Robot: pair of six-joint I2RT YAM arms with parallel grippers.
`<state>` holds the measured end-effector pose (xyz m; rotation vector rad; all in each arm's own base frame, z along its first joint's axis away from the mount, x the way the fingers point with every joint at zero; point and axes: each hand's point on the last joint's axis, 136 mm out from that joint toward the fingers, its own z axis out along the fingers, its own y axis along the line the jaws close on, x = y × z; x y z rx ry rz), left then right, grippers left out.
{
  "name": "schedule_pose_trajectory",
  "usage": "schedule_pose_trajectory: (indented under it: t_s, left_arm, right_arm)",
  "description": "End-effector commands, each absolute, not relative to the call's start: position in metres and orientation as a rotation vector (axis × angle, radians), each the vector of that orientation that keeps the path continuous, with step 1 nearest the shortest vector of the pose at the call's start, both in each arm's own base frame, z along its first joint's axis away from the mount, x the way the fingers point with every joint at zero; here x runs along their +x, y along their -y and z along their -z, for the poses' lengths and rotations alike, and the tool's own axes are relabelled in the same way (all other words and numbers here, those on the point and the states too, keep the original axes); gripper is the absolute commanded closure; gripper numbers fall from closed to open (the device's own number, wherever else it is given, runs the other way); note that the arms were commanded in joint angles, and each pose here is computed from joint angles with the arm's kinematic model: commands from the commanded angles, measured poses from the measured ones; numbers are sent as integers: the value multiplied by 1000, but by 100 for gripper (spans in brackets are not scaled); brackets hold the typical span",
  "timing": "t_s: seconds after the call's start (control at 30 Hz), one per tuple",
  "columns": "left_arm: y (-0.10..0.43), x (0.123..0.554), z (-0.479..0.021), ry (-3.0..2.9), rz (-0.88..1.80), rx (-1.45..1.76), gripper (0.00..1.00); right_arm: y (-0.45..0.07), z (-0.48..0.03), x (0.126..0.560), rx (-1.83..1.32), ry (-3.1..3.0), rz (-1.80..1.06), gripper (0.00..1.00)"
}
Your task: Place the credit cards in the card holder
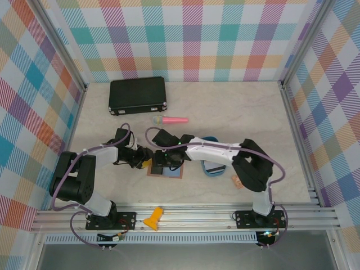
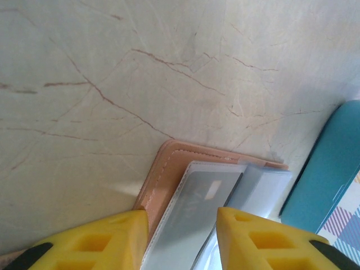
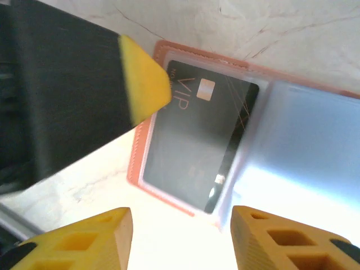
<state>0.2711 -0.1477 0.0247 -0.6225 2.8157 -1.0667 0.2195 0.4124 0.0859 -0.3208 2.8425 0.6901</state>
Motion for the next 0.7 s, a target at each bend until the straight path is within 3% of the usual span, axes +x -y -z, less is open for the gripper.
schedule_pose_trajectory:
  t_s: [0.0,0.37,0.67]
  left_arm:
    - [130,228,8,-2996,879,-770,60]
    - [142,222,3,-2963,857,-818,60]
    - [150,226,-1,-2881,885,-867,60]
  right_arm:
    - [-381,-104,220,-318,-2824,-627,48]
    - [-329,-116,235,-243,-2827,-693,48]
    - [-320,-112,234,-226,-2852,-718,49]
